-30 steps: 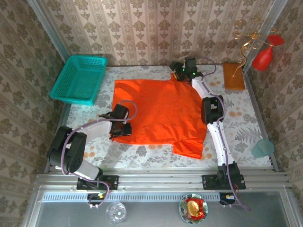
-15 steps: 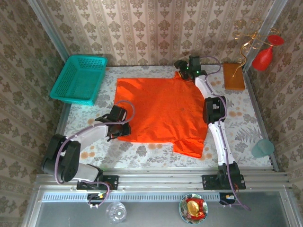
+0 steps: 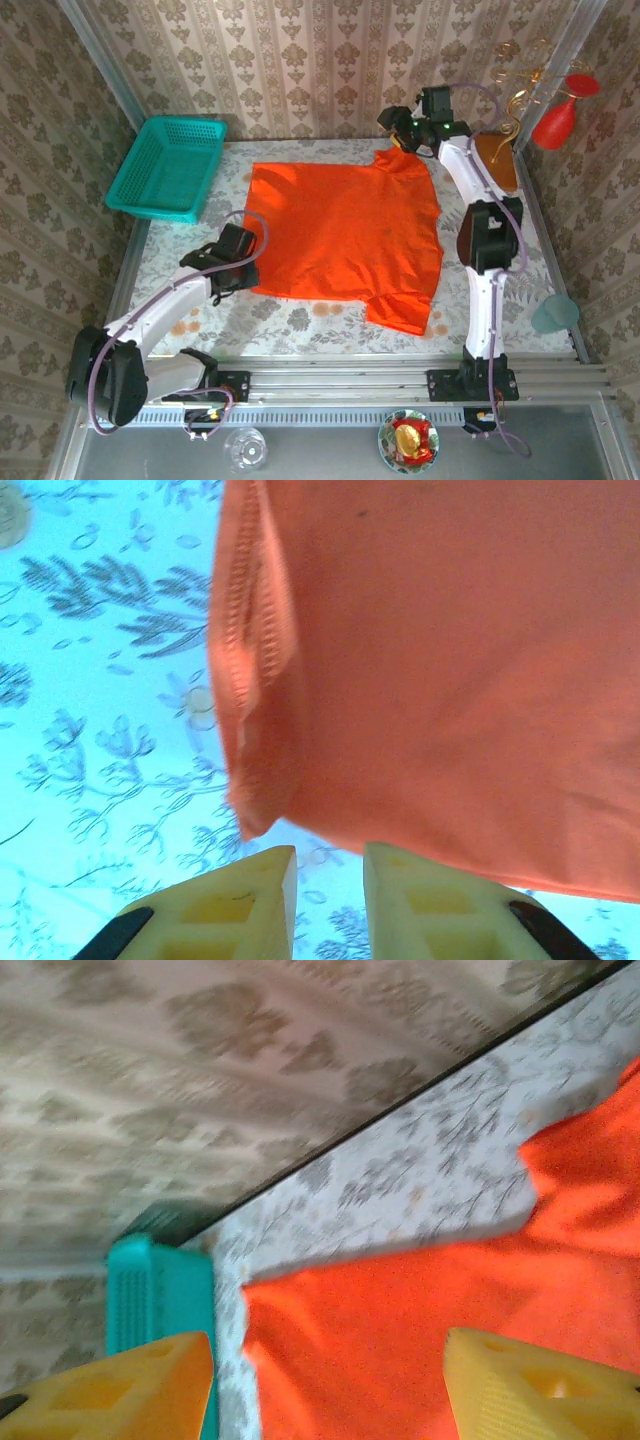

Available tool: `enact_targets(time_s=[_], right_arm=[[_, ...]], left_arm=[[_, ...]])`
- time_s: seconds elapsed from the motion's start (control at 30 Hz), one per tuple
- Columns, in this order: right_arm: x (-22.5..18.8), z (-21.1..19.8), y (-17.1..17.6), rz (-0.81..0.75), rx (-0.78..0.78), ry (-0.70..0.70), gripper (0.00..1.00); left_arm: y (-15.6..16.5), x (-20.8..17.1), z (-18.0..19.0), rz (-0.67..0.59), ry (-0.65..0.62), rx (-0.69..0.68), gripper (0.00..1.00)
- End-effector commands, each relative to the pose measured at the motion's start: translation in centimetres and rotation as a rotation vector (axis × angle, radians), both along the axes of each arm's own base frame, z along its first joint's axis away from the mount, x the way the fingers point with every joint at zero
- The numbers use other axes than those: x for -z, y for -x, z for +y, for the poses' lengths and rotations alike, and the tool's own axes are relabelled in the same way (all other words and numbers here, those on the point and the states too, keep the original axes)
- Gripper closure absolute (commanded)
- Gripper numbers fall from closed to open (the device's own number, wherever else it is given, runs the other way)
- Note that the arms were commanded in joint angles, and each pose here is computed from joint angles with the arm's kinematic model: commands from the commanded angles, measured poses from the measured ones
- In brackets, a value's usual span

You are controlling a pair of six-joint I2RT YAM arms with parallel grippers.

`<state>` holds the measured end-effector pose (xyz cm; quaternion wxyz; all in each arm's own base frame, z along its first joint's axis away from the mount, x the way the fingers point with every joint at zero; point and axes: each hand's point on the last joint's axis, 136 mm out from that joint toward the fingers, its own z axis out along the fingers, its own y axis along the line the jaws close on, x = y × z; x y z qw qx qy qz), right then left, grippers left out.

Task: Fold the inside-out t-shirt

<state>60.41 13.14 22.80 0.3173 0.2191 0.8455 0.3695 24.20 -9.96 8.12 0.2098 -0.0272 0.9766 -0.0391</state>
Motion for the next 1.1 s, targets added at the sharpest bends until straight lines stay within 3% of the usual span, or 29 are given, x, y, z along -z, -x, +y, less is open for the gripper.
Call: enact_targets(time_s=[0.0,0.17,0.6,0.8,1.07], right_arm=[[0.9,2.1,5.4,0.05,-0.109,0.03,0.37],[2.5,3.5,13.3,0.122,-0.165,0.08,0.37],[12.2,5.2,33.5,0.368,-0.266,0.235,0.37],[15.2,1.6,38.1,0.425,-0.166,0.301,0.37],[16.8,-0.7,39.3,0.461,-0.09,0.367,0.37]], left_arm=[[2.3,1.5,2.9,0.072,-0.115,-0.055,0.75],[2.6,2.4,3.8,0.081,-0.162,-0.057,0.74],[0.0,4.2,2.9,0.087,-0.139,-0.026,0.74],[-1.6,4.8,2.6,0.108,-0.143,-0.012,0.77],[-2.4,4.3,2.1,0.095,-0.13,0.0,0.78]])
